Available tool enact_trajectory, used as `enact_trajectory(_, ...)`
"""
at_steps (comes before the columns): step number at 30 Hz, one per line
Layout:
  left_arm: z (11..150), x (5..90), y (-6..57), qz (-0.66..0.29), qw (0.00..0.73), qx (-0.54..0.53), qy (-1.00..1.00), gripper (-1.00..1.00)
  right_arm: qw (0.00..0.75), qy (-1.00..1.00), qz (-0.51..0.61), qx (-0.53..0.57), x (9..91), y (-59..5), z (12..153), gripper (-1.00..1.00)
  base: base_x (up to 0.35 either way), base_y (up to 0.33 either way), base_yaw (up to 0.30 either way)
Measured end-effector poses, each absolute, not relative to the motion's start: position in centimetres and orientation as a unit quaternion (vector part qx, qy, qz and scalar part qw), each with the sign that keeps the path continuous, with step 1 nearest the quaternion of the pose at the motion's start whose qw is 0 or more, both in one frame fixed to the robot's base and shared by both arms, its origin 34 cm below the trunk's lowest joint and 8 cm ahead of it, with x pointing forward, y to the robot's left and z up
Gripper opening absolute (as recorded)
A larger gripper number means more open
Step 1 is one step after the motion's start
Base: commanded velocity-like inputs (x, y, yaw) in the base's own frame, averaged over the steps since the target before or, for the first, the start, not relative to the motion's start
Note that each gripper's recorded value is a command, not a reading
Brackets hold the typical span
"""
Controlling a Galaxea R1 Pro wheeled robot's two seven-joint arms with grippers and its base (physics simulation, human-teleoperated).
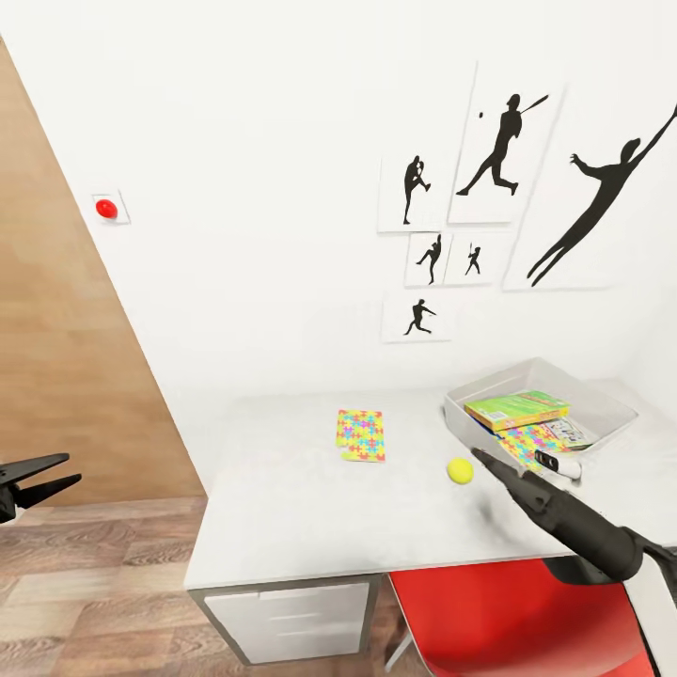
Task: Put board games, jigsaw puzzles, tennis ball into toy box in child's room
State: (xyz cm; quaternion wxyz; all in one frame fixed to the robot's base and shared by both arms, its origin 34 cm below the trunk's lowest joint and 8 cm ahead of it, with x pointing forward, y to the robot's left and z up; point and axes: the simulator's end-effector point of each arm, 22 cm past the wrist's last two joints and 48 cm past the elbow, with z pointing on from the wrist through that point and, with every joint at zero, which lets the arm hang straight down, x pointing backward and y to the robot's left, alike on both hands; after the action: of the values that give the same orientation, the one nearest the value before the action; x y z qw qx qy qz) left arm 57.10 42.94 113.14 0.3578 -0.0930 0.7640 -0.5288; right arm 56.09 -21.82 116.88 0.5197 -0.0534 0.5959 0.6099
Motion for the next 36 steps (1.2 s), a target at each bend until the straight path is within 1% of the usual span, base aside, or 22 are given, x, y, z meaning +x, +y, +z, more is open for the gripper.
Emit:
enact_trajectory(7,113.1,57.1,42.8,-0.53,0.358,-0.093,0.764,1.0,0.476,0.679,0.557,-0.029,58.8,-18.9,112.2,1.0,0.0,0.0,0.0)
enact_trajectory(11,113.1,57.1,42.8,-0.53,0.357,-0.093,0.763,1.0,0.437,0.736,0.517,0.001,65.0,-16.5,113.1,1.0,0.0,0.0,0.0)
enact_trajectory(13,113.1,57.1,42.8,-0.53,0.358,-0.093,0.763,1.0,0.435,0.752,0.496,0.011,67.3,-15.8,113.6,1.0,0.0,0.003,0.0)
enact_trajectory(18,113.1,57.1,42.9,-0.529,0.358,-0.092,0.764,1.0,0.409,0.817,0.403,0.044,74.3,-13.9,112.9,1.0,0.071,0.125,0.0)
enact_trajectory(24,113.1,57.1,42.9,-0.529,0.358,-0.093,0.764,1.0,0.388,0.847,0.362,0.033,75.8,-12.4,111.5,1.0,0.076,0.099,0.0)
enact_trajectory(36,113.1,57.1,42.9,-0.529,0.358,-0.093,0.764,1.0,0.384,0.856,0.346,0.029,76.0,-12.4,110.9,1.0,0.072,0.108,0.0)
